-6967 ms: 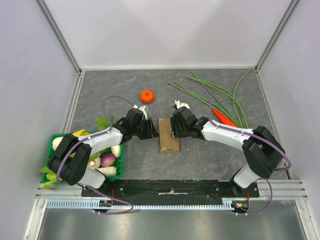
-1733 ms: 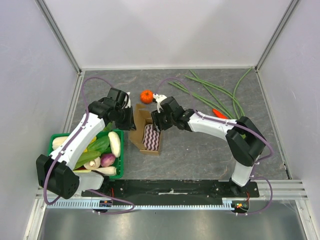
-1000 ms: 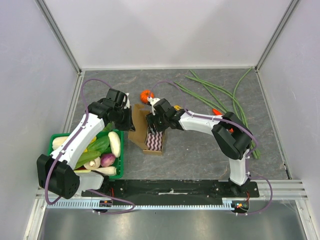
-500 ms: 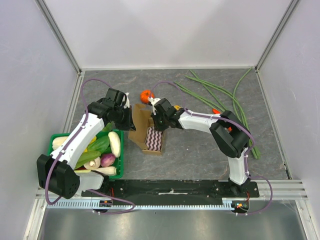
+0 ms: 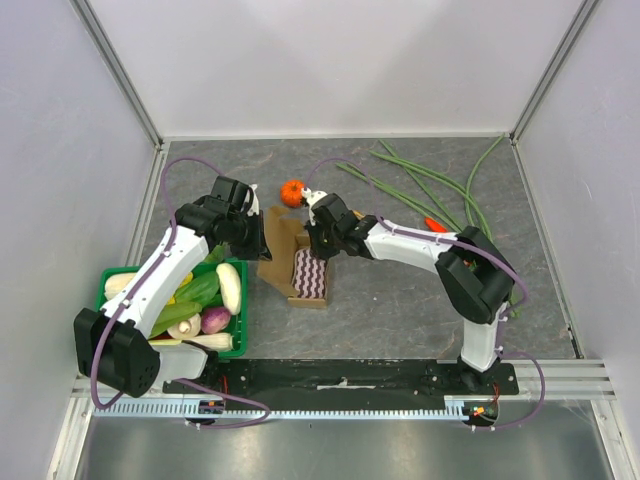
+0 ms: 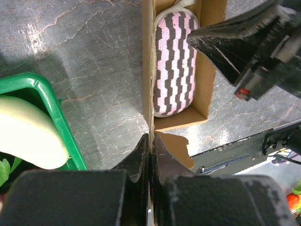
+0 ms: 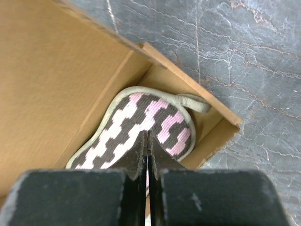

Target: Unpack the express box

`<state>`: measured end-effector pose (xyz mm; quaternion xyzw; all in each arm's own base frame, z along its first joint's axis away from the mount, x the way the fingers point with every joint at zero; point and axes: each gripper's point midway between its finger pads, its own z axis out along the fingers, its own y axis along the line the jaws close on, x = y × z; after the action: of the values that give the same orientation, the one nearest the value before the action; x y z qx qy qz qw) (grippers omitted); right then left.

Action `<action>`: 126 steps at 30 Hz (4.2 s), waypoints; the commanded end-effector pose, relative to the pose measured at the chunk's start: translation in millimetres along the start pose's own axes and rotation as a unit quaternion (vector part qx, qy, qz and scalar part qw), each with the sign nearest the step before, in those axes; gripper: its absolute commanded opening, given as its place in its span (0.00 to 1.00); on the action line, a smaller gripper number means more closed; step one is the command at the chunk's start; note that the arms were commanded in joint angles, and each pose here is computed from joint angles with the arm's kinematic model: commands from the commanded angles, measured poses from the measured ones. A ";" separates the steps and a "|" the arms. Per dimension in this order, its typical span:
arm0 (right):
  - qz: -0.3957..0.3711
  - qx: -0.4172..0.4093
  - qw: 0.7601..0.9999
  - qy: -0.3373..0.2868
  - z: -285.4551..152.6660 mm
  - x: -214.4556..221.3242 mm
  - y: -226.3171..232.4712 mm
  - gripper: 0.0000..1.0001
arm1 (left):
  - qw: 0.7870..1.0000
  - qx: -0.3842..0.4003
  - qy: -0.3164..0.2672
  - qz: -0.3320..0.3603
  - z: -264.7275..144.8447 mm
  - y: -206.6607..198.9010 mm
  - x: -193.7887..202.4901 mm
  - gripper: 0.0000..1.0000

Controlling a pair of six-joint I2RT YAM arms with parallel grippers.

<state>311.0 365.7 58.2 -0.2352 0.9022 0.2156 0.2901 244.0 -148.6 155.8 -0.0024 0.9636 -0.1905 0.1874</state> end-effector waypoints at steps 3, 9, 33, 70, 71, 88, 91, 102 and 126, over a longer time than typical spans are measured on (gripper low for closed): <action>0.022 -0.010 0.997 -0.070 -41.2 -40.4 19.6 0.00 | 0.999 0.021 -0.024 -0.044 -2.5 -9.9 -9.8 0.02; 0.029 0.041 0.996 -0.070 -45.3 -44.7 12.2 0.00 | 0.994 0.015 -0.037 -0.098 -4.4 -8.3 -6.3 0.02; 0.048 0.193 0.979 0.033 -22.3 25.0 -6.8 0.65 | 0.979 0.034 -0.080 -0.187 -0.2 -10.6 -0.3 0.02; 0.056 0.142 0.988 0.003 -19.4 17.1 9.2 0.00 | 0.986 -0.003 -0.077 -0.148 6.5 4.6 3.2 0.02; 0.059 0.131 0.989 -0.016 -27.3 6.0 13.8 0.00 | 0.986 -0.006 -0.078 -0.146 6.9 6.0 1.9 0.02; 0.076 0.101 0.990 -0.068 -56.1 -22.7 27.6 0.00 | 0.988 -0.029 -0.078 -0.128 7.6 13.3 -0.7 0.02; 0.069 0.128 0.989 -0.042 -45.7 -13.7 19.8 0.00 | 0.988 -0.019 -0.082 -0.131 3.7 8.3 -3.6 0.02; 0.039 0.238 0.970 0.016 -31.3 18.9 -12.9 0.53 | 0.986 0.006 -0.080 -0.146 -3.3 -4.2 -5.6 0.02; 0.044 0.208 0.970 0.121 18.8 95.8 -21.4 0.32 | 0.987 0.010 -0.072 -0.140 -0.7 -4.7 -0.9 0.02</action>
<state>283.5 345.7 26.0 -0.1438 0.9499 0.0209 0.2768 241.3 -148.0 143.3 -0.1538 0.9427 -0.2058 0.2131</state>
